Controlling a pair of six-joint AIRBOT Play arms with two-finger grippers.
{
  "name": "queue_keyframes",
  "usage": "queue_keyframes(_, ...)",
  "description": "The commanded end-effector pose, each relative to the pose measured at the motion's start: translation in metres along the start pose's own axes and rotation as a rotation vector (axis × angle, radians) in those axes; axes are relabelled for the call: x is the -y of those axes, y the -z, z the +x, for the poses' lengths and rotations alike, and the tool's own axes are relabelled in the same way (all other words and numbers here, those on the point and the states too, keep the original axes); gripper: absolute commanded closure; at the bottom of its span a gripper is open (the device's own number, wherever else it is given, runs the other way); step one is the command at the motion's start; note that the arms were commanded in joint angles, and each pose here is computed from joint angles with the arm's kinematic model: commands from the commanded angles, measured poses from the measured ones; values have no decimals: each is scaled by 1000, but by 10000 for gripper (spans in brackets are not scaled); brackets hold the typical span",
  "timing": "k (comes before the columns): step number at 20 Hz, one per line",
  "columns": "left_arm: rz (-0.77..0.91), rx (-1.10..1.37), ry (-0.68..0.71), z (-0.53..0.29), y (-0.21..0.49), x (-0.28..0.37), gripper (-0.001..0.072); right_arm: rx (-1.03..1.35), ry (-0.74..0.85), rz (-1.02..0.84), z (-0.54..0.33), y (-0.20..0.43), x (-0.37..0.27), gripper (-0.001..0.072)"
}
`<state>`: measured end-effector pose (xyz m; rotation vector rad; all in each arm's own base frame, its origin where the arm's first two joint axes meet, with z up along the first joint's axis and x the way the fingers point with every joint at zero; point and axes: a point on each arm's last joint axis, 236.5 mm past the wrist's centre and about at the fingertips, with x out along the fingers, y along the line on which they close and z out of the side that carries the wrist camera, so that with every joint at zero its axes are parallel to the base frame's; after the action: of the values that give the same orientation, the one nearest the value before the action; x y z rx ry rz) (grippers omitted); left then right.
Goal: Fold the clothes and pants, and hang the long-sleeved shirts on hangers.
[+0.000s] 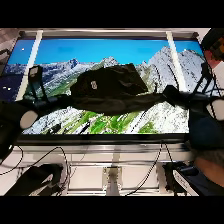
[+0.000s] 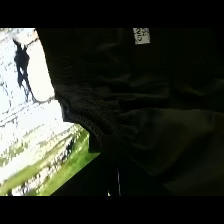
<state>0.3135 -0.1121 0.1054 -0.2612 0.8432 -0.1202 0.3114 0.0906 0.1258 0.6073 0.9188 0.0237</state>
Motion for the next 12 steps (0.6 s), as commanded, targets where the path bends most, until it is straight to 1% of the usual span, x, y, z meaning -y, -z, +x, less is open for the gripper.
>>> queue_keyframes(1, -101, -39, -21, -27, 34, -9, 696, -22, 44, 28, -30, 32, 9, 709)
queue_keyframes(4, -128, -70, -36, -37, 55, -16, 696, -21, 15, 13, -36, 34, -2, 709)
queue_keyframes(6, -138, -70, -32, -39, 57, -15, 696, -20, 17, -46, -28, 26, -8, 709)
queue_keyframes(12, -91, 14, -37, -16, 31, -10, 695, 63, -28, -206, 30, -49, -63, 709)
